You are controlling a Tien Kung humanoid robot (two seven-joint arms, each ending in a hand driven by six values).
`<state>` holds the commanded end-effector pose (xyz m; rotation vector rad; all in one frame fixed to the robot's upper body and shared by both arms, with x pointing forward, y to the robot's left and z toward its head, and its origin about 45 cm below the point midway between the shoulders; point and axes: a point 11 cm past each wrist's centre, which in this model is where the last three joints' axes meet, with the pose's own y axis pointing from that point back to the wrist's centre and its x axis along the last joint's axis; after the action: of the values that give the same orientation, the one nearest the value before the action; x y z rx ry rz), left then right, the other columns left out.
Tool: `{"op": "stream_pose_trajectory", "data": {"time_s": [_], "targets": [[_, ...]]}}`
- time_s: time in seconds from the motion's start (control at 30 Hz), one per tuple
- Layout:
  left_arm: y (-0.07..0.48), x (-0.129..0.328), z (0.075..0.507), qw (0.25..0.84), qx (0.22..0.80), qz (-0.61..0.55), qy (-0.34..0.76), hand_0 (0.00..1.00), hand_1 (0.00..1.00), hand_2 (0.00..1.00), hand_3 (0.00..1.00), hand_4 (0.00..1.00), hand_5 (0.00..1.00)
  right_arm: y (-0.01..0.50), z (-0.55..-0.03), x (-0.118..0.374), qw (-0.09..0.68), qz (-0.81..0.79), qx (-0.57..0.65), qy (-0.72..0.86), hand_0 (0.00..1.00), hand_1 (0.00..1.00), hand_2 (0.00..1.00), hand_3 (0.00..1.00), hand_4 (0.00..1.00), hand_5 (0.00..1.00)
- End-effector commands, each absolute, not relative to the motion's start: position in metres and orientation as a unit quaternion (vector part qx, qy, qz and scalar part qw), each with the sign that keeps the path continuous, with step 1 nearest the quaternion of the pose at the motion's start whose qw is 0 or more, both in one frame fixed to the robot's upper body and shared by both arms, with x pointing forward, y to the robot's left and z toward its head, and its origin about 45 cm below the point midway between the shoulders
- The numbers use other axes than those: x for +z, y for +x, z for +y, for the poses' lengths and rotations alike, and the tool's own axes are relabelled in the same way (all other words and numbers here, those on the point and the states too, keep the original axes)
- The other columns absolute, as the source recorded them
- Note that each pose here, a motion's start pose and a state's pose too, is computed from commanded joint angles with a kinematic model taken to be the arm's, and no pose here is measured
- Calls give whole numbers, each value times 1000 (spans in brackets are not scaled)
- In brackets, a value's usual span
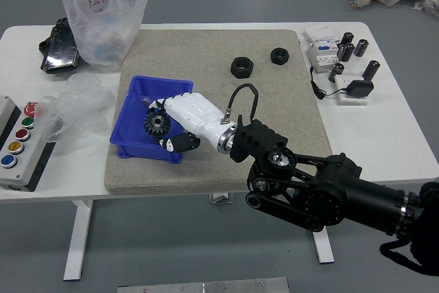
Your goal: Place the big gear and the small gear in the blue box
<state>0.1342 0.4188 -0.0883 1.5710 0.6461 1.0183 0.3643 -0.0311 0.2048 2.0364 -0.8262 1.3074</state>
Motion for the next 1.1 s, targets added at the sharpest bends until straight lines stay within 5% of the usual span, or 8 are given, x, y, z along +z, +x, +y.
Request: {"op": "stream_pose_trajectory", "data": {"time_s": [0.03, 0.07, 0.63, 0.67, 0.83, 0.87, 1.1], "targets": [[134, -88, 419, 548, 430, 273, 664, 722, 604, 565, 682, 697, 470, 364, -30, 204, 289, -309, 489, 763, 777, 727, 661, 642, 342, 233], [134, -88, 420, 548, 430, 272, 664, 722, 604, 556, 671, 697, 473, 363, -30, 203, 289, -309, 488, 764, 778, 728, 666, 668, 462, 250], [135, -87, 420, 549, 428, 272, 664, 722, 605, 551, 667, 692, 473, 369, -32, 205, 282, -325, 491, 758, 764, 718, 667, 716, 552, 225], [136, -87, 420, 549, 428, 272, 664, 721, 604, 550, 667, 688, 471, 369, -32, 205, 282, -324, 490, 758, 767, 749, 756, 838, 847, 402], [137, -87, 421, 550, 429, 270, 664, 721, 604, 550, 667, 688, 471, 371, -33, 205, 281, -321, 489, 761, 767, 749, 756, 838, 847, 402], [137, -87, 421, 550, 429, 270, 664, 722, 604, 548, 664, 685, 469, 371, -33, 205, 281, -320, 489, 761, 795, 815, 867, 927, 998, 587], [137, -87, 420, 550, 428, 271, 664, 722, 604, 545, 664, 681, 468, 371, -34, 201, 284, -320, 484, 764, 803, 823, 880, 939, 998, 622]]}}
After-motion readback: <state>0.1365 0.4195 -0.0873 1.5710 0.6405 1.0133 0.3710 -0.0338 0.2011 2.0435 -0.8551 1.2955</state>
